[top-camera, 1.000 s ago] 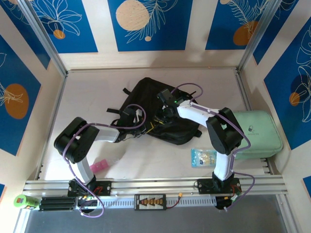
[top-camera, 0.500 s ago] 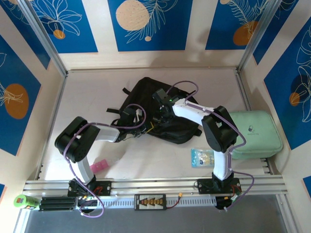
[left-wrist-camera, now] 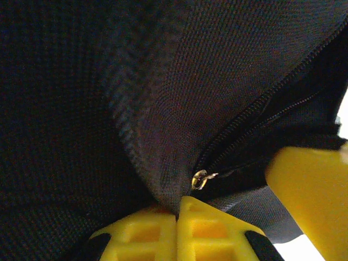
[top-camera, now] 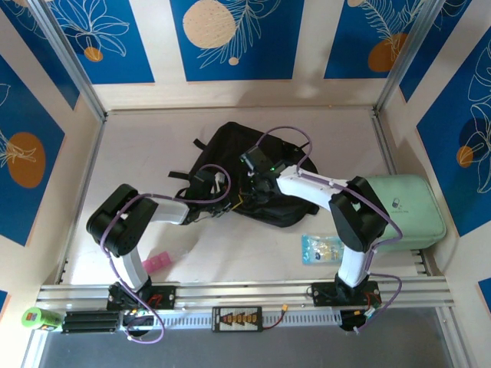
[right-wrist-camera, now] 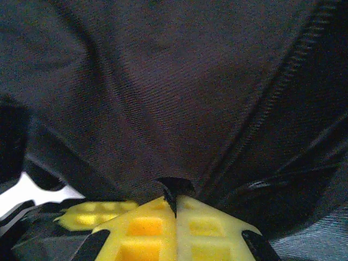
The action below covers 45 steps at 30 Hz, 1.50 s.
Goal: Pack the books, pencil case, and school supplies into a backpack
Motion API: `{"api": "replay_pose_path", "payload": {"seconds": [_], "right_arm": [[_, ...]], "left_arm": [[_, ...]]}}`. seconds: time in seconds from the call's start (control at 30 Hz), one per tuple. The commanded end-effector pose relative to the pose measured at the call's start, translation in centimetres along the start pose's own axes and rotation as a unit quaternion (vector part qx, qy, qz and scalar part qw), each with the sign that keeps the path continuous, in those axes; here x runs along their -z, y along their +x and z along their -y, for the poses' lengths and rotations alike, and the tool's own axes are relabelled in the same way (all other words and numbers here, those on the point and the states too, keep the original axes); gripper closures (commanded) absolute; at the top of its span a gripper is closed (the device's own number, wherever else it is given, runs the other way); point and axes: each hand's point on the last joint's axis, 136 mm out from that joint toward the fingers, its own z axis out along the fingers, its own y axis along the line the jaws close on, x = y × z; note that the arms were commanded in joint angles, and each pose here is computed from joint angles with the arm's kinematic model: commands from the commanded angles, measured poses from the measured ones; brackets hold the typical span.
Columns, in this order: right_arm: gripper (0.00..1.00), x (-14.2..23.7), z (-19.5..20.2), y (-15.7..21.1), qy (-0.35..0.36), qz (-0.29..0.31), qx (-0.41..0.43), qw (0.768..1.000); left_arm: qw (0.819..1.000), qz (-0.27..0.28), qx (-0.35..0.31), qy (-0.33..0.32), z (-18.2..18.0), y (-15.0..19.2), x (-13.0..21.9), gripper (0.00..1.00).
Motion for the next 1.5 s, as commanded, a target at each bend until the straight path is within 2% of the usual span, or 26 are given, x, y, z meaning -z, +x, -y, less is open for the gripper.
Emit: {"api": "replay_pose_path", "payload": {"seconds": [0.0,0.13,0.3,0.63,1.17,1.3,1.4,1.47], "right_arm": [[1.0,1.1,-2.1,-1.1,-0.048,0.027,0.045,0.997],[1.0,1.1,-1.9,-1.7,-0.042,0.039,0.06,0.997],[1.0,1.0,0.1,-3.8,0.001,0.066,0.058,0.996],[1.0,3.0,3.6,-11.0,0.056,0.146,0.065,0.986],[1.0,2.8,9.3,-20.4,0.128,0.209,0.009,0.969],[1.0,2.4,9.1,-20.7,0.127,0.196,-0.003,0.972],[1.0,2.3,8.4,-19.3,0.116,0.181,-0.003,0.977],[1.0,2.1,8.2,-17.8,0.105,0.159,-0.014,0.982]], "left_arm": [[0.991,-0.067,0.043,-0.107,-6.8,4.3,-0.2,0.94],[0.992,-0.062,0.04,-0.105,-6.6,4.2,0.0,0.95],[0.991,-0.06,0.044,-0.109,-6.8,4.2,0.2,1.0],[0.989,-0.062,0.052,-0.126,-7.5,4.4,0.7,1.0],[0.988,-0.069,0.051,-0.129,-7.6,4.7,0.9,1.0],[0.989,-0.063,0.044,-0.124,-7.2,4.3,1.0,1.0],[0.99,-0.054,0.039,-0.121,-6.9,3.2,1.4,1.0],[0.991,-0.041,0.027,-0.123,-6.6,1.3,1.9,1.0]]}}
